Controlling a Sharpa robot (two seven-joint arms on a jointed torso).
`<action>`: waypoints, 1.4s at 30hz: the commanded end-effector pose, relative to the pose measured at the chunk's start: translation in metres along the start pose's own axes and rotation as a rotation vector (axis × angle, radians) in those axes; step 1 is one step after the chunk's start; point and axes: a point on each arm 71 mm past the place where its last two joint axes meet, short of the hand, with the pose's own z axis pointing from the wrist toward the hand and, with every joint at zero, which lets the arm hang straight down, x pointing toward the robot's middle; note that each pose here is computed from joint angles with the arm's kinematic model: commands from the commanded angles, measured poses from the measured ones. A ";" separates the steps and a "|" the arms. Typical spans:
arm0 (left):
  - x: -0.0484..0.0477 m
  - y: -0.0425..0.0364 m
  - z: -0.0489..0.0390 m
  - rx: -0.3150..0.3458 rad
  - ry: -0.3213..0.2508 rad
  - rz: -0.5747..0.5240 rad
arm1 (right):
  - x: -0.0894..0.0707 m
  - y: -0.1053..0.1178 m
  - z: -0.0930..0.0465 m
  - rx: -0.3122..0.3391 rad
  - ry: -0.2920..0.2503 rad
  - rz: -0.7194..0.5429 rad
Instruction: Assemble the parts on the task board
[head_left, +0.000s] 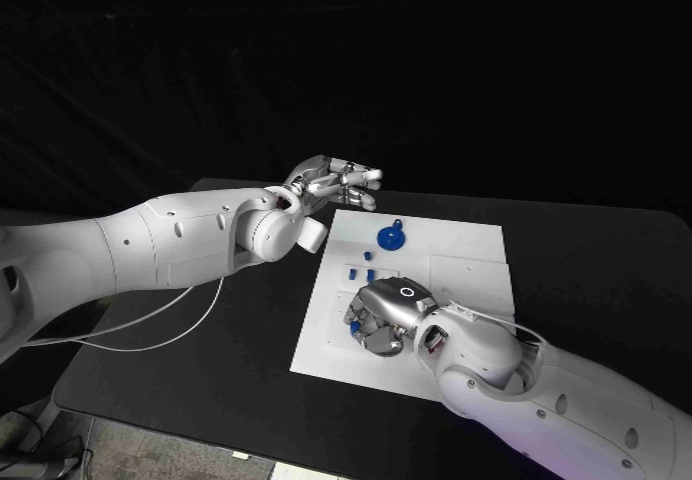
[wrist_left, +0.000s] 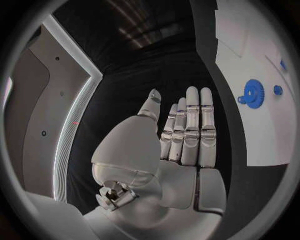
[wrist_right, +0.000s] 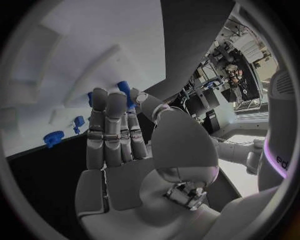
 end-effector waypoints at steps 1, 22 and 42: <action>0.0028 -0.0012 0.0008 0.009 0.020 -0.004 | 0.006 0.000 -0.001 -0.008 0.020 0.040; 0.0013 -0.0003 0.0005 0.005 0.025 -0.020 | -0.009 -0.008 -0.013 0.025 -0.159 0.132; -0.0073 0.0076 -0.0022 -0.006 0.001 -0.011 | -0.064 -0.094 -0.072 0.234 -0.091 0.454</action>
